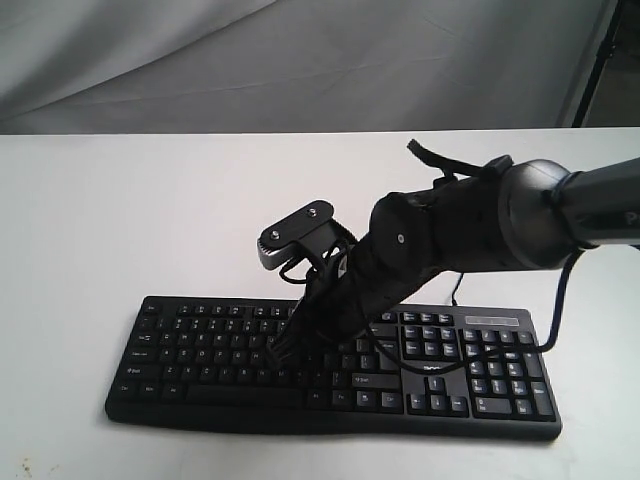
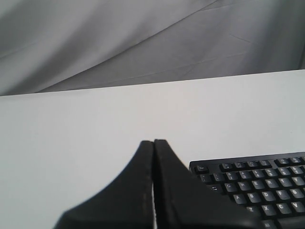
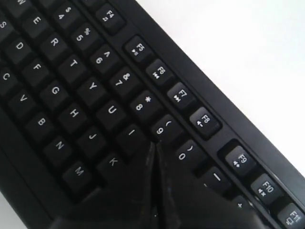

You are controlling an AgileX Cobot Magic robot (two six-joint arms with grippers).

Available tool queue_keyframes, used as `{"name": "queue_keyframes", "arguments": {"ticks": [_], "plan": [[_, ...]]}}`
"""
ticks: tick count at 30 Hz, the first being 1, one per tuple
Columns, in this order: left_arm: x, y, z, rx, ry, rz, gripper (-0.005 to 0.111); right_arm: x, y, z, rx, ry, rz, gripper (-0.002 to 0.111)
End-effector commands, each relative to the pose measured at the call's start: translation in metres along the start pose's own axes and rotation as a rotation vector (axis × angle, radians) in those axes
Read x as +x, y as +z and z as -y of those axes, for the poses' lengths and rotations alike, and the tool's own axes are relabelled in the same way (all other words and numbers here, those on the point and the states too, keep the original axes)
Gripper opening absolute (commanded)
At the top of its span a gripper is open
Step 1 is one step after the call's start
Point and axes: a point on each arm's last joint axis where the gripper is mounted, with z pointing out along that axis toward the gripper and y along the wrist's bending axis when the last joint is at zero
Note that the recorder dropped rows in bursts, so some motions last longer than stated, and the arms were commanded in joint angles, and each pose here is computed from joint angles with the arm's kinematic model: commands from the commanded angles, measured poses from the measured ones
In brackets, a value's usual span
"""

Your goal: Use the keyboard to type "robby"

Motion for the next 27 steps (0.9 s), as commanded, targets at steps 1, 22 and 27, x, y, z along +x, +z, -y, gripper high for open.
{"name": "queue_keyframes", "arguments": {"ticks": [1, 22, 27], "plan": [[0.0006, 0.0001, 0.0003, 0.005, 0.003, 0.007, 0.000, -0.0010, -0.0015, 0.0017, 0.004, 0.010, 0.012, 0.000], [0.0006, 0.0001, 0.0003, 0.005, 0.003, 0.007, 0.000, 0.0013, 0.0074, 0.0037, 0.014, 0.000, 0.007, 0.000], [0.0006, 0.0001, 0.0003, 0.005, 0.003, 0.007, 0.000, 0.0008, 0.0067, 0.0036, 0.014, 0.000, 0.010, 0.000]]}}
